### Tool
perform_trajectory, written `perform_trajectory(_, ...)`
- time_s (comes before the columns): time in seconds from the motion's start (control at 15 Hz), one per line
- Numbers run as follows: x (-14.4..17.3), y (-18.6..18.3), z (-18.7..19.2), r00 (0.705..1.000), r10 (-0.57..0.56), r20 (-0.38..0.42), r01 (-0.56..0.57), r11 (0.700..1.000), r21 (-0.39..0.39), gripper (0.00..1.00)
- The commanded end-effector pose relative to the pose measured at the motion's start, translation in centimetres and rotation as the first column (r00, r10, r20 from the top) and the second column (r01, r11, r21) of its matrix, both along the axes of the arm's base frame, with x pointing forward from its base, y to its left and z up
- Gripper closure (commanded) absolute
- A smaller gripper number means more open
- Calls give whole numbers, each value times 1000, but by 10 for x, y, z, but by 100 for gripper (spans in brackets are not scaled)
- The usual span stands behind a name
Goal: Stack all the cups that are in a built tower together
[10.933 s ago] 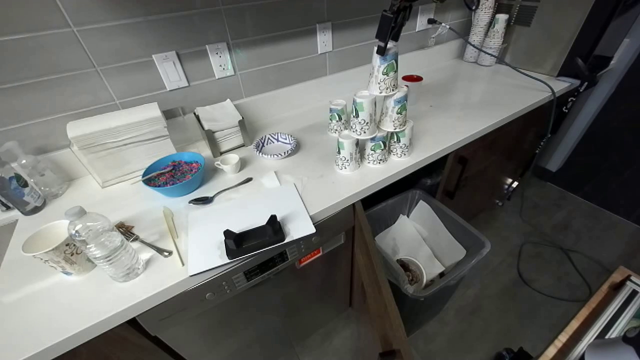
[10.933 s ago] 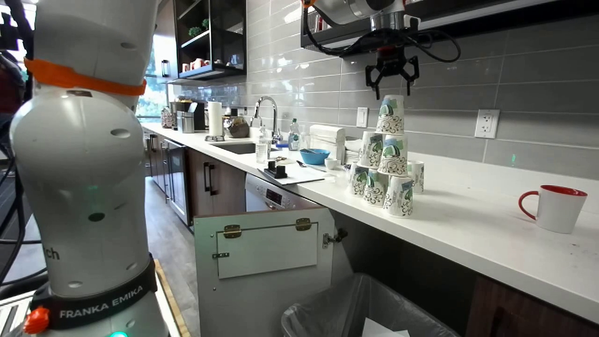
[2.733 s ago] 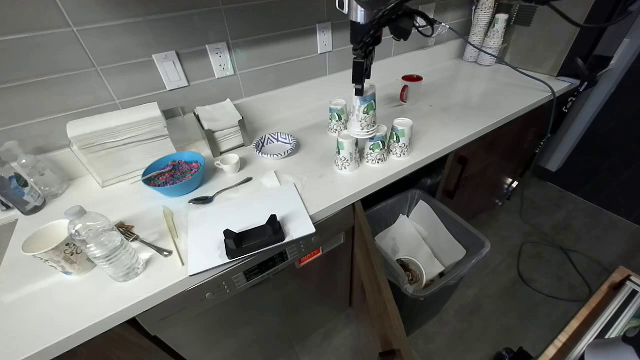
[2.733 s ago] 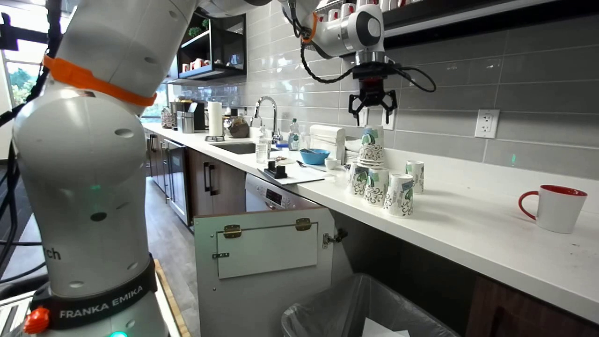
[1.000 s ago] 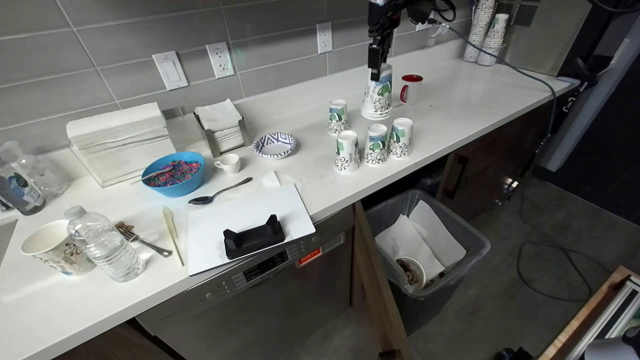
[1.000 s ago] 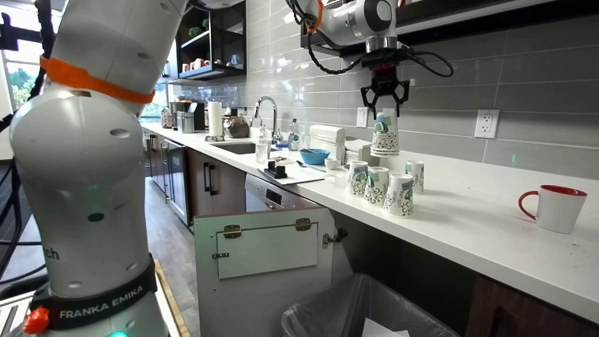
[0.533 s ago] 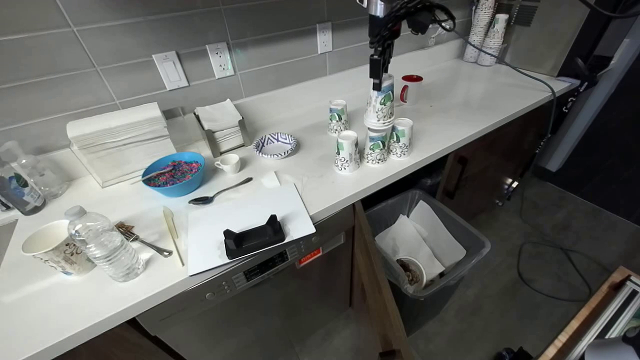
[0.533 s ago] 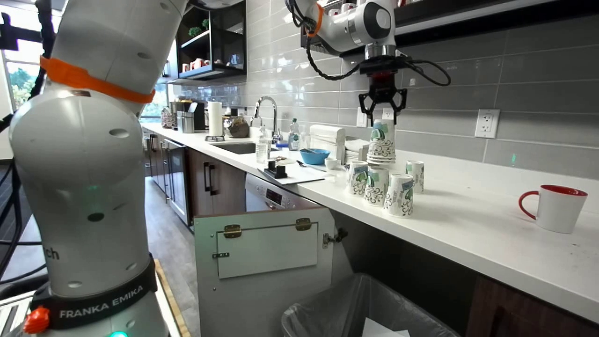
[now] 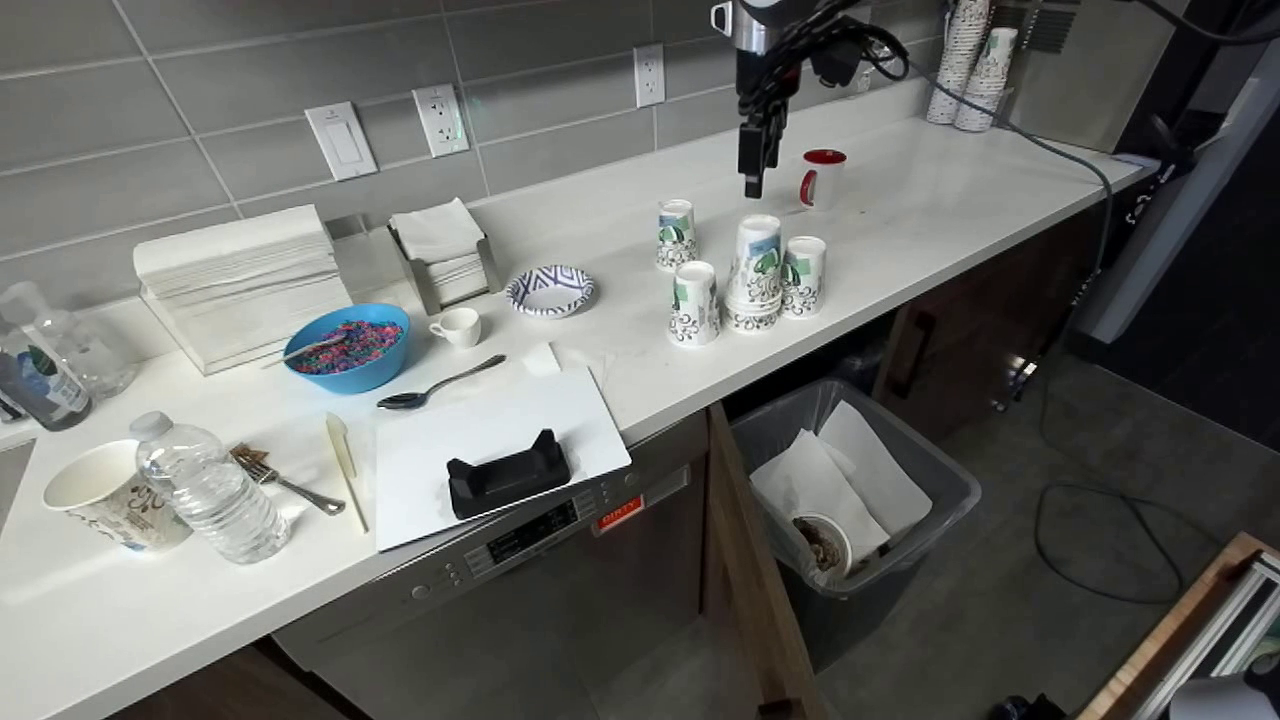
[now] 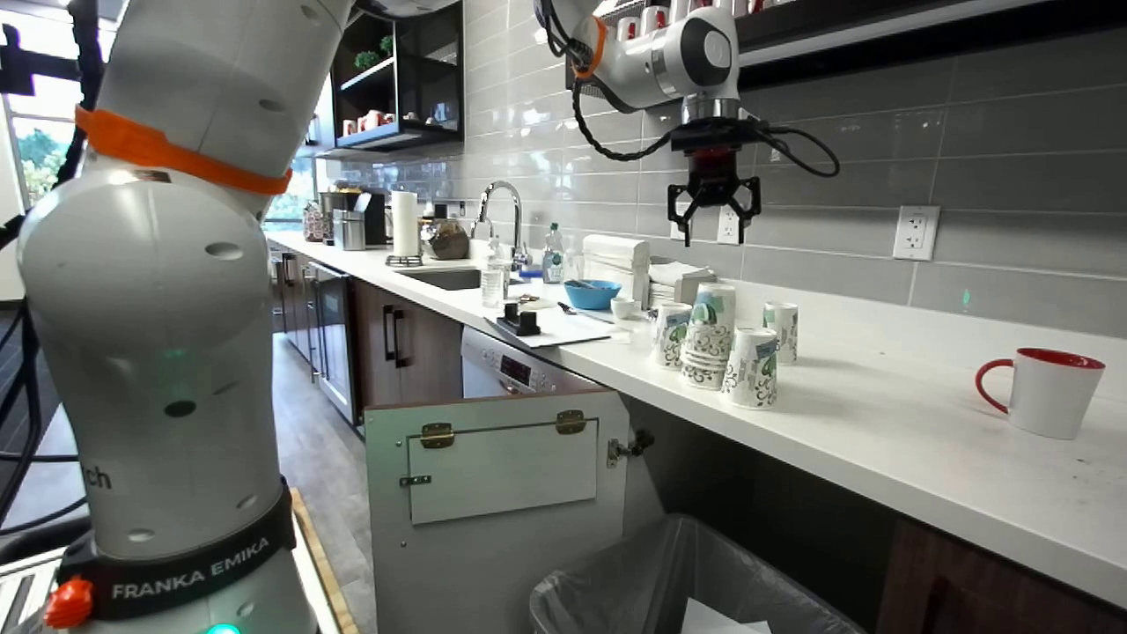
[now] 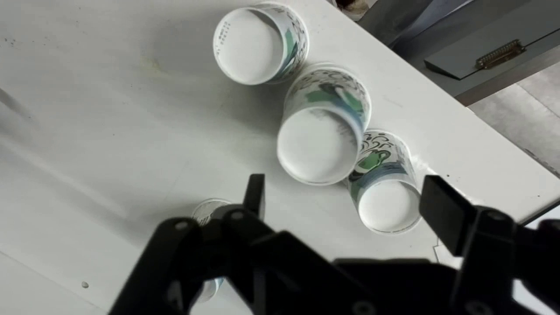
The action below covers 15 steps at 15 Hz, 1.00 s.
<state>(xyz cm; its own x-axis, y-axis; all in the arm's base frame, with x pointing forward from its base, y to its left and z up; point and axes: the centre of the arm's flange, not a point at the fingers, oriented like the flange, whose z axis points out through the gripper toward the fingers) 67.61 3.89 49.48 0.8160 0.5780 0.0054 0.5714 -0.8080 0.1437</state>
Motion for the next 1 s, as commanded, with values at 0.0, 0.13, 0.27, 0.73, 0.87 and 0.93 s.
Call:
perform_trajectory(0.0, -6, 0, -10, 1000, -6, -4, 6, 1000, 15, 0)
perform_trajectory(0.13, -5, 1, -15, 1000, -4, -13, 4, 1000, 18, 0)
perform_trajectory(0.27, -3, 2, -22, 1000, -2, -26, 3, 1000, 27, 0)
perform_trajectory(0.73, 7, -2, -53, 1000, 25, -1, -25, 998, 62, 0)
perform_trajectory(0.87, 11, -6, -62, 999, 34, 14, -34, 997, 68, 0)
perform_trajectory(0.93, 12, -8, -65, 999, 36, 21, -37, 997, 68, 0)
